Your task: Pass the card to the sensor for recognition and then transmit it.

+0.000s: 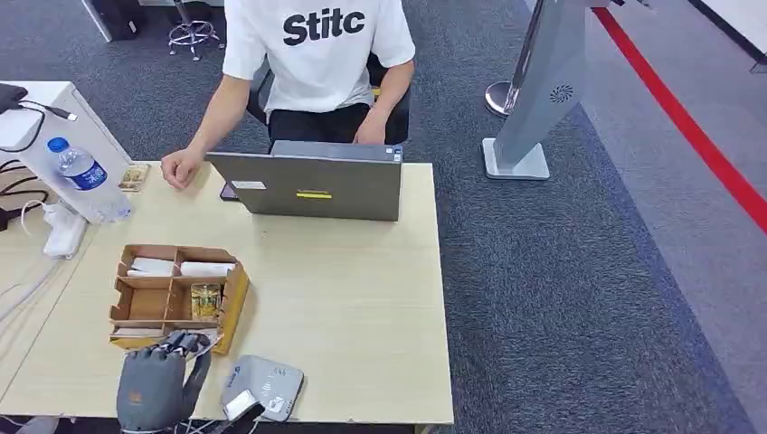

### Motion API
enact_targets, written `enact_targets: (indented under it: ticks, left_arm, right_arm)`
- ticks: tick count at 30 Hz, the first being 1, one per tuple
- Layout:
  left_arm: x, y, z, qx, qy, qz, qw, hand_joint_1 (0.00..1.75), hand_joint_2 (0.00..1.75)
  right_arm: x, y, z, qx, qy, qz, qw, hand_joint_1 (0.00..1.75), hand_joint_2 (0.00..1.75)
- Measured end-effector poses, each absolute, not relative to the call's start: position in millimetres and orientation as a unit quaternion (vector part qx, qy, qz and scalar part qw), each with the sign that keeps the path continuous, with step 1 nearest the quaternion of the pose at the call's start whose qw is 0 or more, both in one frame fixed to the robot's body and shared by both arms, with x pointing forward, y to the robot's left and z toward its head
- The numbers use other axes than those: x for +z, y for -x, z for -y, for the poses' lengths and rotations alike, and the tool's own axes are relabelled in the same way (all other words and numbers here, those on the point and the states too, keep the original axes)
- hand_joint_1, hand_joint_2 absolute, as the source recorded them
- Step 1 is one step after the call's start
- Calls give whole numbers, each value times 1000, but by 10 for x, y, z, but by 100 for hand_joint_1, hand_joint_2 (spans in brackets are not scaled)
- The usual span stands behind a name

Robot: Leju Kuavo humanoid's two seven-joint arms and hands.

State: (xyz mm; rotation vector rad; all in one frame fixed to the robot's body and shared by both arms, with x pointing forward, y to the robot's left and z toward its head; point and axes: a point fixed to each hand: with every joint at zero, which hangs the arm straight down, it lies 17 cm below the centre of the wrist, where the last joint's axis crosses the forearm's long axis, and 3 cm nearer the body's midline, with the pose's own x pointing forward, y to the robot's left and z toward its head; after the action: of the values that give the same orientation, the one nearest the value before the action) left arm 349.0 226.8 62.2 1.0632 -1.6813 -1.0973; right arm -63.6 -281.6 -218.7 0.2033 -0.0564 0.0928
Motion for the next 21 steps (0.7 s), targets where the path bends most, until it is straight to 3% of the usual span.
enact_targets:
  ticks: [7,21]
  left_arm:
    - [676,-3480,-1939,-445,-405,687,406,175,175]
    - [615,-3456,-1843,-449,-389,686,420,175,175]
  right_arm:
    - [-2186,640,2815,45,-102,28,993,0,175]
    - [-2179,663,2807,39,-105,26,993,0,175]
